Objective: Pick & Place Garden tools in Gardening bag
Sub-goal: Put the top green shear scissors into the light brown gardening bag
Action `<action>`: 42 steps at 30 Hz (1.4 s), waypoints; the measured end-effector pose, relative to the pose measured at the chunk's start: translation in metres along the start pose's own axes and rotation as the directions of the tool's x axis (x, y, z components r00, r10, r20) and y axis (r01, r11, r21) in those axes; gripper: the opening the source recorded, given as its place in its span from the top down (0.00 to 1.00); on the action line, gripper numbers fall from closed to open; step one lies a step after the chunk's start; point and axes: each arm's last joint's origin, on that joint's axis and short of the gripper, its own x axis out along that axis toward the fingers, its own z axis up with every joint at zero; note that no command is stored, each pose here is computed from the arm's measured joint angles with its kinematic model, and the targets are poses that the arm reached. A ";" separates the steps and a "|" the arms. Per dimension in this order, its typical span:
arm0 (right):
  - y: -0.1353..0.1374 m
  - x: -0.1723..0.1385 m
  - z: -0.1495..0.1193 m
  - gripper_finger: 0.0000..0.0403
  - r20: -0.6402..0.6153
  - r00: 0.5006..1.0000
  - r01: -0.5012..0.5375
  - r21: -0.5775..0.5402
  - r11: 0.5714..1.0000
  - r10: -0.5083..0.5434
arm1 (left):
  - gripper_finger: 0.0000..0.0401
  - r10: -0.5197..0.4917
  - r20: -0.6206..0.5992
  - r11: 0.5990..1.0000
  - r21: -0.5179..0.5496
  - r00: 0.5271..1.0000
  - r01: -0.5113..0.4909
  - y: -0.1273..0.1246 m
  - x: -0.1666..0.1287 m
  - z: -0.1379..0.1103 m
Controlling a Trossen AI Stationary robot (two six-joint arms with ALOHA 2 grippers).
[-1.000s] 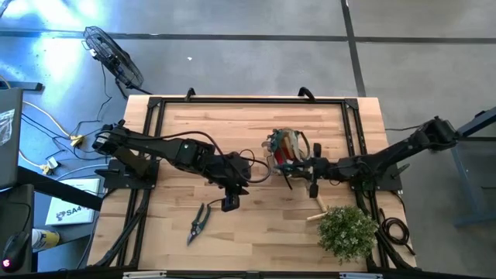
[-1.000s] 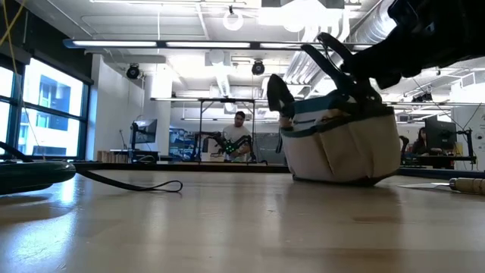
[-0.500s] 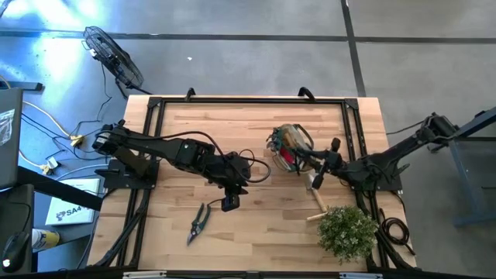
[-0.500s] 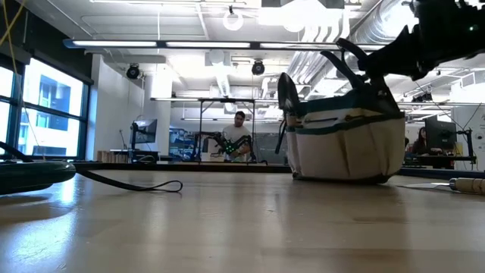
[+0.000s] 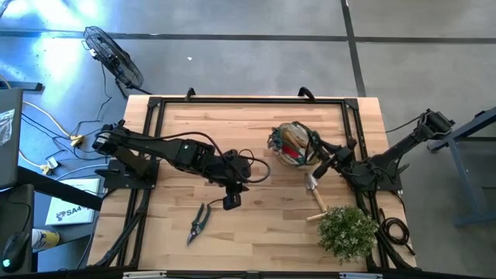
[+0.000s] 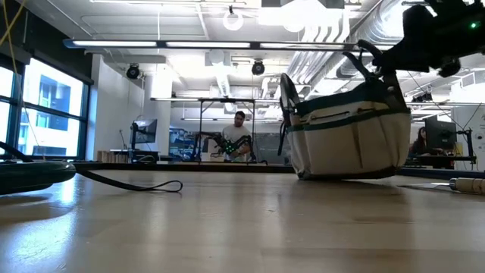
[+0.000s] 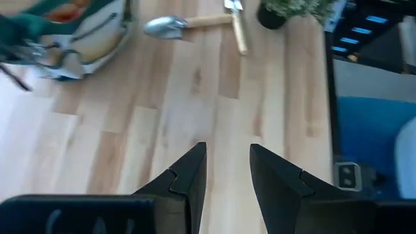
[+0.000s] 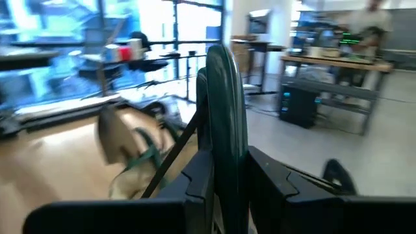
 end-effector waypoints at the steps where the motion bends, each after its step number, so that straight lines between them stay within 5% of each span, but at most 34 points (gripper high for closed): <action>1: -0.001 -0.001 0.001 0.86 0.006 1.000 0.028 0.014 1.000 -0.028 | 0.72 0.018 0.007 1.000 0.006 1.000 -0.018 0.001 0.000 0.000; 18: -0.005 0.014 0.002 0.87 0.026 0.970 0.242 0.048 0.969 -0.243 | 0.72 0.043 -0.033 0.998 0.055 0.999 -0.041 0.002 0.000 -0.004; 29: -0.006 0.015 0.019 0.87 0.026 0.966 0.258 0.038 0.966 -0.259 | 0.72 0.051 -0.029 0.994 0.096 0.998 -0.048 0.003 0.000 -0.004; 42: -0.016 0.004 0.051 0.87 0.023 0.979 0.198 0.141 0.970 -0.203 | 0.72 0.304 -0.140 0.948 0.147 0.942 -0.284 0.061 -0.009 -0.003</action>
